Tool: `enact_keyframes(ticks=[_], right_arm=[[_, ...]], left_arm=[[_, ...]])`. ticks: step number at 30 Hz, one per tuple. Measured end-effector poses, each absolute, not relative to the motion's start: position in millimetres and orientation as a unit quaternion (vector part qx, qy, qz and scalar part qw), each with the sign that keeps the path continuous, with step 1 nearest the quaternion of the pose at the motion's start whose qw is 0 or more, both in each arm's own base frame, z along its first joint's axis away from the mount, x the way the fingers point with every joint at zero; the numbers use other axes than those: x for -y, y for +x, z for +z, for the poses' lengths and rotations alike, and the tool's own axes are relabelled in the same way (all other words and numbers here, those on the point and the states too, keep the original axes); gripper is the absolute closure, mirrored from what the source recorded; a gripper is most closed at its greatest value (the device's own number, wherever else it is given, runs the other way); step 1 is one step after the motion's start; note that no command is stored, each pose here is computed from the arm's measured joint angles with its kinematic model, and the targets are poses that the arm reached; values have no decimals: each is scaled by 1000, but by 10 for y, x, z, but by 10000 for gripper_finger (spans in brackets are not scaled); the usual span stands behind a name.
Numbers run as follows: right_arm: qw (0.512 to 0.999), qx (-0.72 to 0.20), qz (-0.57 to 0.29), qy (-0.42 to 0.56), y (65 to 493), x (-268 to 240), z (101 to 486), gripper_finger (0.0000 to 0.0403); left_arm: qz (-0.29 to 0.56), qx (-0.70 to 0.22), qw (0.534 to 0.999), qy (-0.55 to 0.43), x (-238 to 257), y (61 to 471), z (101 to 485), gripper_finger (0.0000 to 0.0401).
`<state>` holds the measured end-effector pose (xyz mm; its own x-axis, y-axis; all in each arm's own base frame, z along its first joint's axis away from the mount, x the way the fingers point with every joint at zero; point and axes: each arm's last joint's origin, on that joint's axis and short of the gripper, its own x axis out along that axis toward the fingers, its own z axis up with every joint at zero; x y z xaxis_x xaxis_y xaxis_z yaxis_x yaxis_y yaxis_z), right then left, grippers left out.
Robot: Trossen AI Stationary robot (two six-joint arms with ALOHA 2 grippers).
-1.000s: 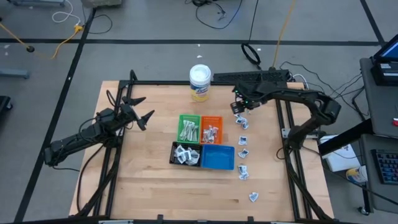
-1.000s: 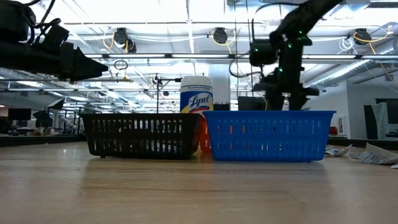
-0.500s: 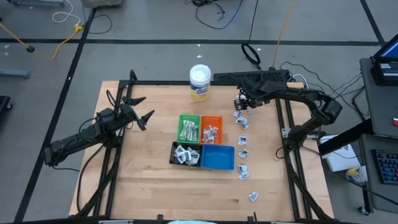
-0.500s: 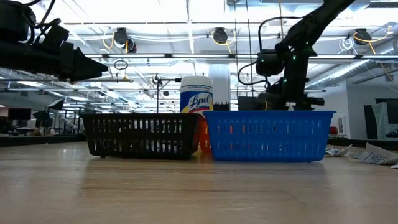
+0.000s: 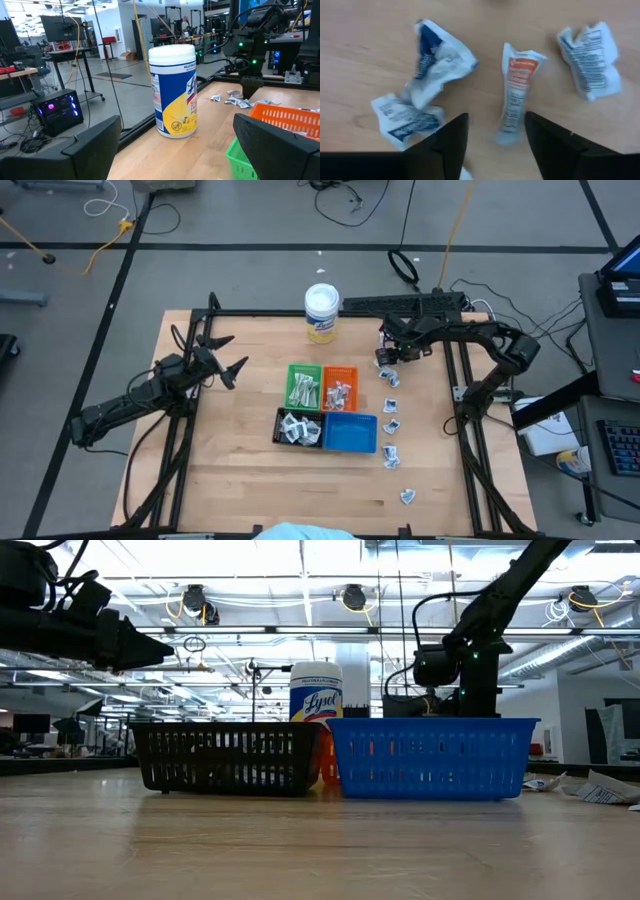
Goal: Pick & Place First Aid Supplies
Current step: Put the ointment pack into the orange bin
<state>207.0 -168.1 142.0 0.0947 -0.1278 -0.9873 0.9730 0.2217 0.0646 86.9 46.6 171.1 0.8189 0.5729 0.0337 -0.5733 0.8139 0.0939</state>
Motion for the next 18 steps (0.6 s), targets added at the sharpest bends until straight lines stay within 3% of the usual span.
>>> enact_keyframes(ticks=[4, 10, 18], right_arm=[[597, -500, -456, 431, 2056, 1669, 1405, 265], [592, -497, -456, 441, 2054, 1662, 1406, 385], [592, -475, -464, 457, 2003, 1578, 1662, 400]], left_arm=[[301, 2, 952, 51, -466, 870, 1711, 9], [301, 2, 952, 50, -466, 870, 1712, 9], [301, 2, 952, 50, -465, 870, 1712, 9]])
